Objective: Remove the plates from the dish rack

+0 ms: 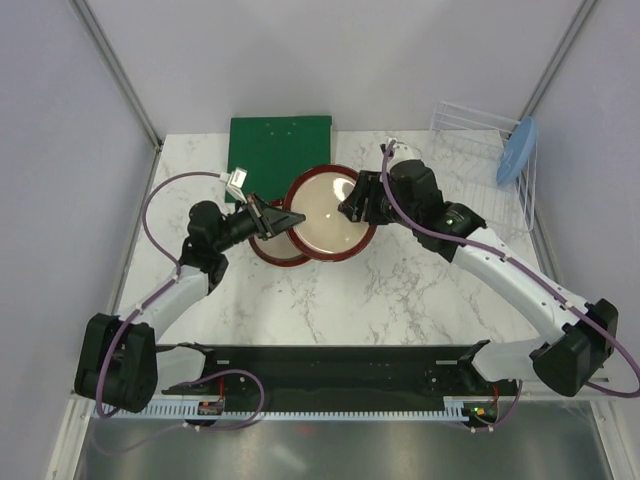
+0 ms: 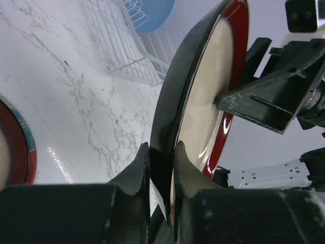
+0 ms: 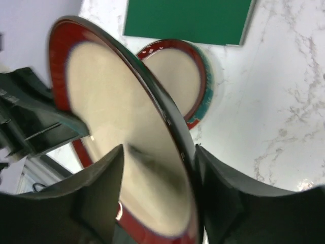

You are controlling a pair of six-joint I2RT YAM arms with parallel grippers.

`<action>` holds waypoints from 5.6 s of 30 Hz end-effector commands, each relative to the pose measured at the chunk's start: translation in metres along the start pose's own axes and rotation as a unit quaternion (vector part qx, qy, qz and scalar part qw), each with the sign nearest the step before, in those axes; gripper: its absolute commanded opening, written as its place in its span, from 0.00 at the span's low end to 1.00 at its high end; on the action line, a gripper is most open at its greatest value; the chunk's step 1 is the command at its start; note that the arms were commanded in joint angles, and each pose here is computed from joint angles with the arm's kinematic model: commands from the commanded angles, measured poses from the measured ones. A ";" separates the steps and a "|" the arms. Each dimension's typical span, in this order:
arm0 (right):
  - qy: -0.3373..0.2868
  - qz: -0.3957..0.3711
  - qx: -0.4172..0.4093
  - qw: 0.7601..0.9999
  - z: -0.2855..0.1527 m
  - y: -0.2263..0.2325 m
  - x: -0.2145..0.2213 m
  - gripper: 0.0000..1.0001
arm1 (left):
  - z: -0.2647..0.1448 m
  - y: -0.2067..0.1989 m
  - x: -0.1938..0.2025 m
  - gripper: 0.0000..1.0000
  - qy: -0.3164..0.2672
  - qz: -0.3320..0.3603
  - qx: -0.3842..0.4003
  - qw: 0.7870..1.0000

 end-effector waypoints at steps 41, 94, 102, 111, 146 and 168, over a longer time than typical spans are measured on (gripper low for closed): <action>-0.108 -0.076 0.170 0.977 -0.042 -0.037 -0.040 0.98 | -0.039 0.093 -0.049 0.02 -0.082 -0.006 -0.247 0.966; -0.217 -0.149 0.510 0.819 -0.135 -0.090 -0.121 0.98 | -0.081 0.092 -0.035 1.00 -0.071 0.012 -0.435 0.897; -0.201 -0.145 0.548 0.799 -0.127 -0.115 -0.130 0.98 | -0.085 0.053 -0.048 1.00 -0.090 0.057 -0.398 0.911; -0.186 -0.106 0.577 0.788 -0.112 -0.166 -0.152 0.98 | -0.086 0.022 -0.049 1.00 -0.090 0.079 -0.335 0.935; -0.070 -0.046 0.698 0.711 0.002 -0.375 -0.182 0.85 | -0.048 0.064 -0.060 1.00 -0.019 0.060 -0.261 0.963; -0.033 -0.028 0.688 0.724 0.017 -0.407 -0.154 0.44 | -0.046 0.072 -0.058 1.00 -0.008 0.054 -0.264 0.963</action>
Point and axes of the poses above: each gripper's point midway between its finger pads, its own z axis out along the fingers, its own y axis along the line the jaws close on, x = y × z, the point moved 9 cm from there along -z, back along the fingers, and after that the axes turned 4 degrees about -z, right-handed, at the moved point
